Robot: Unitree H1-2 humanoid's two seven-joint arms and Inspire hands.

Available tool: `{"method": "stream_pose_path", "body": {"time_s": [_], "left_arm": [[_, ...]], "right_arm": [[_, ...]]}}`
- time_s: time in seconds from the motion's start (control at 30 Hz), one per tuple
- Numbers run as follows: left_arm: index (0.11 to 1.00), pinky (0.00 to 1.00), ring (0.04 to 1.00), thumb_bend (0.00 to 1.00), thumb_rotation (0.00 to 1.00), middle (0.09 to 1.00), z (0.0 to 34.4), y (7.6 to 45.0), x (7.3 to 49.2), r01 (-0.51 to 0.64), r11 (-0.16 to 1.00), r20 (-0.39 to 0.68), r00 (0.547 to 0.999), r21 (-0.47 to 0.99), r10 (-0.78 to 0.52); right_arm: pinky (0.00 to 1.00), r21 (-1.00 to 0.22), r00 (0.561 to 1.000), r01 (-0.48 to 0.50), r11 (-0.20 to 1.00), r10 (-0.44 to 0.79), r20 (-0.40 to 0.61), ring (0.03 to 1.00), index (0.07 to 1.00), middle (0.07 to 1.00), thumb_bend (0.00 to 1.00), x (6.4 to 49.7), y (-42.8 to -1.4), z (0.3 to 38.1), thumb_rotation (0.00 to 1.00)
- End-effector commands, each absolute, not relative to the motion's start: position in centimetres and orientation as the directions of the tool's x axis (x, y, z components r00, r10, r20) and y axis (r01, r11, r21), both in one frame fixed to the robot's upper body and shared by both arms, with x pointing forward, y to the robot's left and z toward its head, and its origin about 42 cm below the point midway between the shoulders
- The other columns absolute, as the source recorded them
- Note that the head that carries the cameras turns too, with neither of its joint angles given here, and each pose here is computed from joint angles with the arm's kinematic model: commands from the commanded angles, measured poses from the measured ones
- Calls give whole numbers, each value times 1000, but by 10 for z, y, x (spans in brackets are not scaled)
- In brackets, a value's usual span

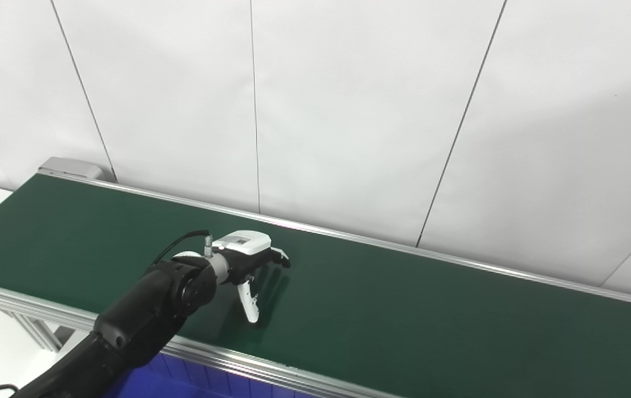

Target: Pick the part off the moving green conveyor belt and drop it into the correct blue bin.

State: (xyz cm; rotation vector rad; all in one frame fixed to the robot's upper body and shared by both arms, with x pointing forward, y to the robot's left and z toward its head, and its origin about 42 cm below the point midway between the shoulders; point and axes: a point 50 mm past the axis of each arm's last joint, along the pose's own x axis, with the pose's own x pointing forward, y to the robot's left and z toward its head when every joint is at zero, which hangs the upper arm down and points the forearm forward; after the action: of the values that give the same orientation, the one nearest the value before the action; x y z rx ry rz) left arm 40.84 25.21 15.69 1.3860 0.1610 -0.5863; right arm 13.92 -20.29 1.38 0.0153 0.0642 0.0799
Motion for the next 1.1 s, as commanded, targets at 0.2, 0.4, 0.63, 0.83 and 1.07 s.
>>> {"method": "stream_pose_path", "body": {"time_s": [0.2, 0.4, 0.63, 0.83, 1.07], "left_arm": [[833, 809, 864, 908, 0, 881, 183, 251, 422, 363, 58, -329, 893, 930, -306], [830, 805, 857, 914, 0, 872, 185, 250, 420, 342, 51, -309, 897, 938, -314], [822, 800, 851, 926, 0, 873, 181, 250, 420, 351, 39, -321, 892, 936, -319], [814, 792, 838, 933, 1, 857, 178, 251, 419, 357, 23, -331, 886, 934, -323], [819, 794, 840, 944, 0, 857, 172, 250, 418, 371, -12, -355, 877, 928, -322]], "right_arm": [[800, 26, 996, -81, 996, 81, 22, 845, 972, 881, 265, 142, -203, 26, 972], [802, 17, 996, -82, 996, 82, 20, 846, 971, 881, 254, 143, -203, 25, 976], [798, 21, 996, -85, 996, 84, 21, 846, 970, 881, 250, 143, -203, 25, 982], [794, 20, 996, -86, 996, 85, 21, 843, 972, 881, 264, 143, -203, 25, 972], [794, 26, 996, -85, 996, 85, 22, 840, 963, 877, 298, 143, -203, 26, 963]]}}
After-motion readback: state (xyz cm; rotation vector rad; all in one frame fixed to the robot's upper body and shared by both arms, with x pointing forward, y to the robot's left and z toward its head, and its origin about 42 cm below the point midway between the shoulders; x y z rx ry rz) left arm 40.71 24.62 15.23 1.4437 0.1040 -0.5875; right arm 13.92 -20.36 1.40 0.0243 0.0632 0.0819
